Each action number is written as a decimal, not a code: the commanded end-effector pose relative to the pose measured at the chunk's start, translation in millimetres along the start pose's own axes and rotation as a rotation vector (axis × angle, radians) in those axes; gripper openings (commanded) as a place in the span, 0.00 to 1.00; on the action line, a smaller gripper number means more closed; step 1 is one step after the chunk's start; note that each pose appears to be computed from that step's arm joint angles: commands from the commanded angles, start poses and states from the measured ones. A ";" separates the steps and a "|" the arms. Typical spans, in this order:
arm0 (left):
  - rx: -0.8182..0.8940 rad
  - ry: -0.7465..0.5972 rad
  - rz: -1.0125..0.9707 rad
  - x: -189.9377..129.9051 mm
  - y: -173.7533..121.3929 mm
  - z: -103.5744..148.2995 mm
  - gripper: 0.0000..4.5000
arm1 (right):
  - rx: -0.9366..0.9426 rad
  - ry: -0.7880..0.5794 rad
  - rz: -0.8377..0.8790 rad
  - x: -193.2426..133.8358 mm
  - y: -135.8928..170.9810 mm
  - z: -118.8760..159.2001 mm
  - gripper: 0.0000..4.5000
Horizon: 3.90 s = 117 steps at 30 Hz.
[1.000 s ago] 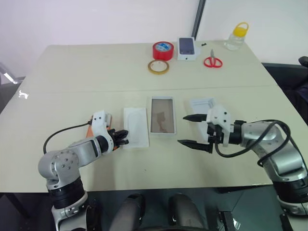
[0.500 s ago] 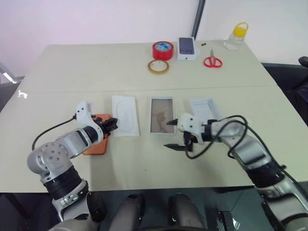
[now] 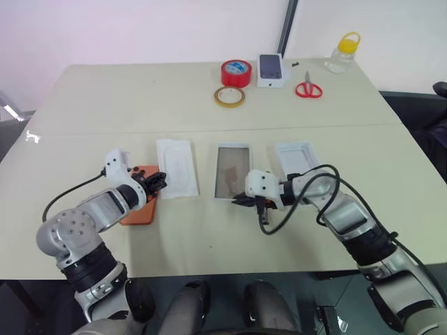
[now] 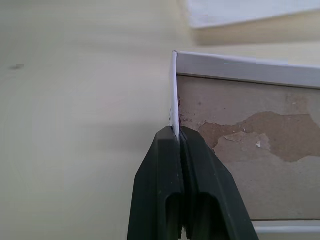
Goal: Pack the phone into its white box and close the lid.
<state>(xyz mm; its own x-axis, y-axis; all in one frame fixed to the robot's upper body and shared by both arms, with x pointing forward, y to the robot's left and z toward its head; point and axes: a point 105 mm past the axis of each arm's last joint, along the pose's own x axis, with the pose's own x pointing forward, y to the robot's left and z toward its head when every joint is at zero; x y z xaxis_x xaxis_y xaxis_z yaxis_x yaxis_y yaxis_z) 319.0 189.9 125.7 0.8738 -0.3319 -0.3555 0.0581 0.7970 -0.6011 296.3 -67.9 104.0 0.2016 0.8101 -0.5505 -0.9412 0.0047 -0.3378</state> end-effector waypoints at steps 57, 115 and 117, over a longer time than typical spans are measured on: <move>0.092 0.085 -0.211 4.8 -81.3 -38.4 0.73 | 0.032 -0.080 -0.331 -44.5 -63.6 18.2 0.96; 0.731 -0.067 -0.136 -57.4 25.6 -8.2 0.75 | 0.012 -0.073 -0.084 33.0 -38.1 58.7 0.01; 0.622 -0.095 -0.049 -56.7 40.0 4.5 0.75 | 0.016 -0.081 -0.131 33.5 -47.1 63.5 0.01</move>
<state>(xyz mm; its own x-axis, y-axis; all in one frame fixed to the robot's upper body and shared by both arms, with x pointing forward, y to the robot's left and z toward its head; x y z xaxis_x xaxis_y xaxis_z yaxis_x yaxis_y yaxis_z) 271.1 226.1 118.7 0.8644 -0.4275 -0.2648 0.4302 0.9013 -0.0509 323.2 -6.2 132.1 0.2552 0.8309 -0.4945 -0.9364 0.0848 -0.3406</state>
